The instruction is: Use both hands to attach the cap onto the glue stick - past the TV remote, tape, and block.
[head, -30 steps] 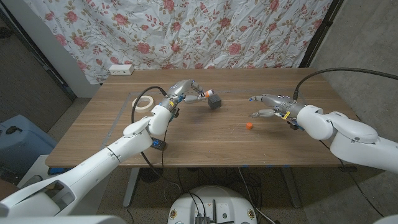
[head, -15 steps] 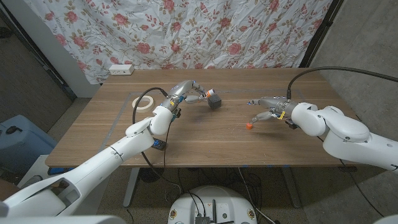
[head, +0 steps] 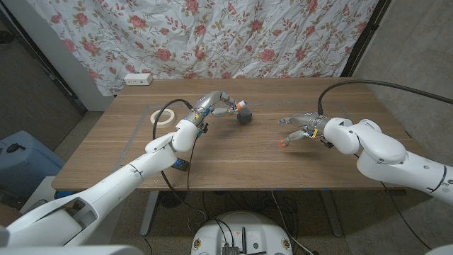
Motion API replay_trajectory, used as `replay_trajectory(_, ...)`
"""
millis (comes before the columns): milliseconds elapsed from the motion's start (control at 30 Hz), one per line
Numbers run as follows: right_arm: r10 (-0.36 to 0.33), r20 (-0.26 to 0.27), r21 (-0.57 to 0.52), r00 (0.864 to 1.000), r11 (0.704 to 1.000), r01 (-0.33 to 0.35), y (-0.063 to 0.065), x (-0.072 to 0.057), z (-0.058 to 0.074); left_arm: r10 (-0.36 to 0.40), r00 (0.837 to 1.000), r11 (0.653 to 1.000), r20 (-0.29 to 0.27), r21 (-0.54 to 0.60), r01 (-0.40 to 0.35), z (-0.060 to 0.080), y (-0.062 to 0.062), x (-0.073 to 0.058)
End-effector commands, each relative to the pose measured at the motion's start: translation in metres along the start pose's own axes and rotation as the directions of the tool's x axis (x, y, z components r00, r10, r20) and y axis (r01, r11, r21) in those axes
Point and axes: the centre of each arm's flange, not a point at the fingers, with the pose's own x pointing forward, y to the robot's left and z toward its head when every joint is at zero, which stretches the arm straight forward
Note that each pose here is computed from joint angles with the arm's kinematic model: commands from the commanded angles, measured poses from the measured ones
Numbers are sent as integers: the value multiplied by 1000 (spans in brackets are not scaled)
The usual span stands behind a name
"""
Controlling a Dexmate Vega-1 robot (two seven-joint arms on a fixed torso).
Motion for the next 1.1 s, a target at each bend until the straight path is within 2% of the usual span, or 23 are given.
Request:
replay_trajectory(33, 44, -13, -44, 999, 998, -45, 10, 10, 2, -20, 1000, 1000, 21, -14, 20, -2, -5, 8)
replay_trajectory(567, 81, -35, -55, 996, 995, -83, 22, 17, -2, -36, 999, 999, 20, -29, 37, -4, -12, 9)
replay_trajectory(1100, 49, -31, -59, 998, 997, -51, 23, 26, -1, -61, 998, 996, 24, -58, 62, -2, -20, 7)
